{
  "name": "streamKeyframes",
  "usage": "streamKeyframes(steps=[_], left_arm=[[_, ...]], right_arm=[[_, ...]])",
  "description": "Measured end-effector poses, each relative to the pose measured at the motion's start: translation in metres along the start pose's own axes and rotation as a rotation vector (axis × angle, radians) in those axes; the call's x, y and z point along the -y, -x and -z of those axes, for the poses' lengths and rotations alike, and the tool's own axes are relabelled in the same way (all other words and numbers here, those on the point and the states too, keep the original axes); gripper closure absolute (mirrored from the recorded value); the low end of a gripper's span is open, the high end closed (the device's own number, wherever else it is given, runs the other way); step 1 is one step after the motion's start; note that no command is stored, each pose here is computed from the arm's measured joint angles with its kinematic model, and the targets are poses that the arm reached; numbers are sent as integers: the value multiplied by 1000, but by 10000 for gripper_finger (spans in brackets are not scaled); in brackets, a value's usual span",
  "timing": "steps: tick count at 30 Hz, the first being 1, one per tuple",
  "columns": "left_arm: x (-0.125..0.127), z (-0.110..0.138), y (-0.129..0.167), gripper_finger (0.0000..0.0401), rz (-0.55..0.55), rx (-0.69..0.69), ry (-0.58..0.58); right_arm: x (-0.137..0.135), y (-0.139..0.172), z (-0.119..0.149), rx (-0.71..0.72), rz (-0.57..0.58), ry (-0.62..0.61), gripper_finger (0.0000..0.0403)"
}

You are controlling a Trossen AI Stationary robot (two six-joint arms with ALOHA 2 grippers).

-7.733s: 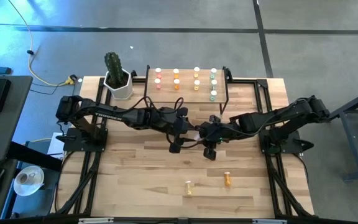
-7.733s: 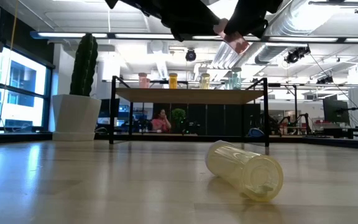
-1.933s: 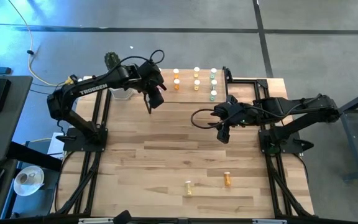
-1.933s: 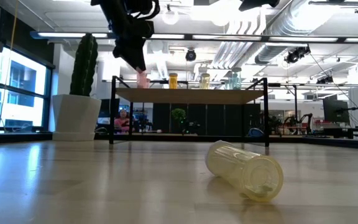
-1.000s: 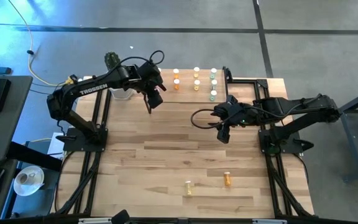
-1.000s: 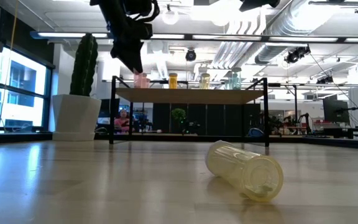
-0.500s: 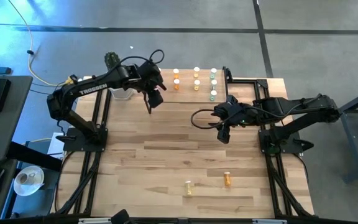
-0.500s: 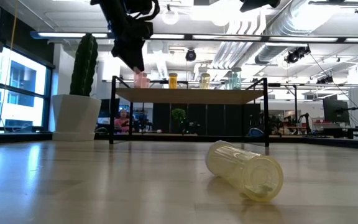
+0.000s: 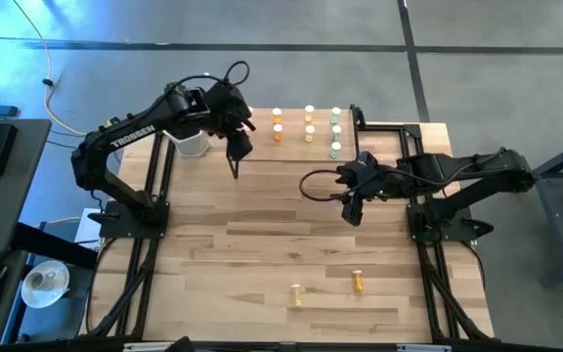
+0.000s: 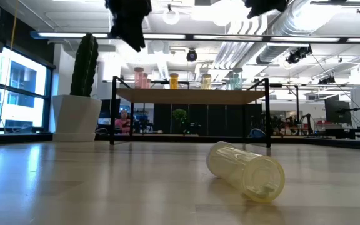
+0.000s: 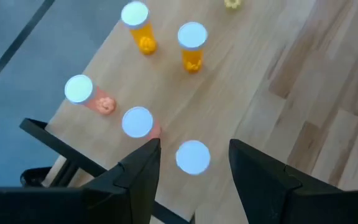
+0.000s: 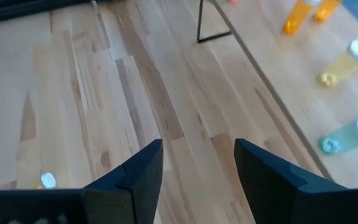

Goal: Pick and place medicine bottles onto shelf by color
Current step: Put the orange pill bottle aligned with other orange pill bottles on the shelf

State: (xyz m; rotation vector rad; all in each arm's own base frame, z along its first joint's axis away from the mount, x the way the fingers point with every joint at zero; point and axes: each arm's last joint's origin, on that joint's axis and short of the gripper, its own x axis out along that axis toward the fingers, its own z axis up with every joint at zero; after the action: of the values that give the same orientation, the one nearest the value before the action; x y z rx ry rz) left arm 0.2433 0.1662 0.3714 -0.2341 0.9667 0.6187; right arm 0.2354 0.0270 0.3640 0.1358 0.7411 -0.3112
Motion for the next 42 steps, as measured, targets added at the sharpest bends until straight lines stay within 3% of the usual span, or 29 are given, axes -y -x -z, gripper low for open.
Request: streamKeyframes(steps=[10, 27, 35, 42], left_arm=[[36, 31, 27, 219, 62, 162, -37], [117, 111, -28, 220, 329, 484, -18], [147, 133, -41, 220, 467, 606, 6], [157, 135, -42, 220, 484, 630, 1]], right_arm=[[-5, -25, 34, -131, 31, -124, 213], [-40, -41, 117, -365, 74, -533, 213], [-65, -35, 147, -396, 20, -676, 213], [-90, -40, 160, -407, -12, -725, 213]])
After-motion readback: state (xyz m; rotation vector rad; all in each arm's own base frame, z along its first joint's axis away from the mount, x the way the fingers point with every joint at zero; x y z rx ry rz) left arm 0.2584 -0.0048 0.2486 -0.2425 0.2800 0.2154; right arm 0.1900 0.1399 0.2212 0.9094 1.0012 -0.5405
